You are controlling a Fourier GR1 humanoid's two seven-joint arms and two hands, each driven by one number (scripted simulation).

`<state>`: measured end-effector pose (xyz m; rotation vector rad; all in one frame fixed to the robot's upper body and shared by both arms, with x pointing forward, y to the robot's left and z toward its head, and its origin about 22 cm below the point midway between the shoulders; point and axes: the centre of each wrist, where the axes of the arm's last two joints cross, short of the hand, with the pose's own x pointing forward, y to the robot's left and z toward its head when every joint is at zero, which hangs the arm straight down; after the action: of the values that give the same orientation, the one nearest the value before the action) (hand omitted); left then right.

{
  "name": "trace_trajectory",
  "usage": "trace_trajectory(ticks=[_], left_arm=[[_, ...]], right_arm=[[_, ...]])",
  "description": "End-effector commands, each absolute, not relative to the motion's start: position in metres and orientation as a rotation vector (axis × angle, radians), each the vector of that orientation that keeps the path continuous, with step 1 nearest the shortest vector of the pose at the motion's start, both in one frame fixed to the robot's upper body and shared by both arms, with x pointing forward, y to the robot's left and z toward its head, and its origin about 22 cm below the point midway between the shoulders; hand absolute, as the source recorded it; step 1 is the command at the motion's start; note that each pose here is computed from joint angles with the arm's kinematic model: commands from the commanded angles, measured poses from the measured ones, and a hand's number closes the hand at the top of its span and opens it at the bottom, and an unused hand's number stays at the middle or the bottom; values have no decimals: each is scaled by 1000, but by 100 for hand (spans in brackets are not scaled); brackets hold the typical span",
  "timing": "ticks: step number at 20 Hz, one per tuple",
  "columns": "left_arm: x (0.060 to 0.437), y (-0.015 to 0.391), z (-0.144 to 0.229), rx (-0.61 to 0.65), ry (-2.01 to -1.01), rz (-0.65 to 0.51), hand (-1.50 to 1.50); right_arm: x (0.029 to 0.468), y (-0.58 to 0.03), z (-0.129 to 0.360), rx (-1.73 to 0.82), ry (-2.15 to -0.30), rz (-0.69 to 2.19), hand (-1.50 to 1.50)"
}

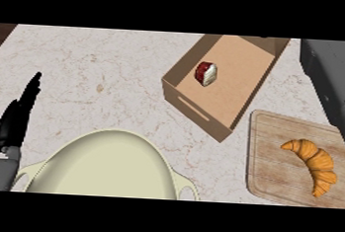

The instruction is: Pick the cupcake from the cutting board and place it in the cardboard box

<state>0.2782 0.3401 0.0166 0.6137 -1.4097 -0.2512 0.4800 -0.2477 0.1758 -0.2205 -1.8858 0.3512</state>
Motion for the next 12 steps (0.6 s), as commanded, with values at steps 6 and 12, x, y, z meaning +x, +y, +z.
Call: trace_trajectory(ticks=[6, 12], left_arm=[[272, 338, 10, 606, -1406, -253, 0], [280, 338, 25, 605, -1425, -250, 0]], right_arm=[[445, -377, 174, -300, -1850, 267, -150], [420, -432, 184, -324, -1835, 292, -150]])
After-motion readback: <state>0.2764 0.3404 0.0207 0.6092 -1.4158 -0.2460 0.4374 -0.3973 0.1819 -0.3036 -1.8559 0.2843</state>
